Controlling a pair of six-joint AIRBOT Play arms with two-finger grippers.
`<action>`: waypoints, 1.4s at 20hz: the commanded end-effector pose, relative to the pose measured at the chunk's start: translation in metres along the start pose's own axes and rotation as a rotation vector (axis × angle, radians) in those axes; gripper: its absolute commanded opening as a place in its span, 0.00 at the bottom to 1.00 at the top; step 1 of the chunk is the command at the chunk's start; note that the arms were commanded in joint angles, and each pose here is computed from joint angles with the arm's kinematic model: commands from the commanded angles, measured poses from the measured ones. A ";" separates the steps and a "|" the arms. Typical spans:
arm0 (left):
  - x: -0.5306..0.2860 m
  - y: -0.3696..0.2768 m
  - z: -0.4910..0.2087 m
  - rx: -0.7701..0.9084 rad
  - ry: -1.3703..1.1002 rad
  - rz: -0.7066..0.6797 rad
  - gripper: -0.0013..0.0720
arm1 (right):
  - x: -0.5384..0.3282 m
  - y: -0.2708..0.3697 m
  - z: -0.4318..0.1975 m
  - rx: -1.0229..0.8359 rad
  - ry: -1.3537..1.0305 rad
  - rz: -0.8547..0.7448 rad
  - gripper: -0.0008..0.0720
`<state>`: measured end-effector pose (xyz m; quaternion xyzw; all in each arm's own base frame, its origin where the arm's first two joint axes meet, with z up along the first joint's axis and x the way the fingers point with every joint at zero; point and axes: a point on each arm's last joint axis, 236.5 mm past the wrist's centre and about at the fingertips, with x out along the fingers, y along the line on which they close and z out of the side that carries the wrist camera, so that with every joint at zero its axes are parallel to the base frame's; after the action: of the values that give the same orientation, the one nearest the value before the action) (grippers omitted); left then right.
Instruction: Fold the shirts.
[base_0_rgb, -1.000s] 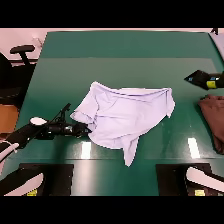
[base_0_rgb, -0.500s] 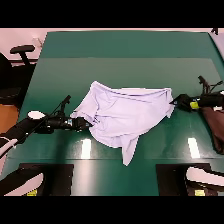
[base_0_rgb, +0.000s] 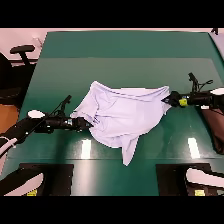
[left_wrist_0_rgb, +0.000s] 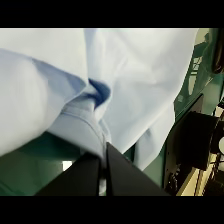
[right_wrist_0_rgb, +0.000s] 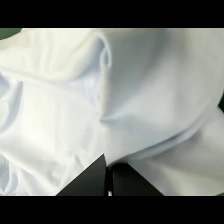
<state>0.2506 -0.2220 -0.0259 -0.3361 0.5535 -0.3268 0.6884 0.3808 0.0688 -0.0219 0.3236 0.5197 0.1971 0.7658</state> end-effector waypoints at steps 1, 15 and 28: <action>-0.007 -0.010 -0.007 0.080 0.080 0.008 0.04 | -0.014 0.037 0.027 -0.090 -0.067 0.027 0.03; -0.359 -0.311 0.110 0.928 -0.692 0.484 0.04 | -0.332 0.263 0.099 -0.596 -0.847 -0.036 0.03; -0.347 -0.306 0.120 0.866 -0.744 0.395 0.04 | -0.388 0.349 0.043 -0.848 -0.963 -0.055 0.03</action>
<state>0.2476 -0.1021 0.4824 0.0334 0.0828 -0.2445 0.9655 0.2419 0.0704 0.5399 0.0009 -0.0806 0.1783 0.9807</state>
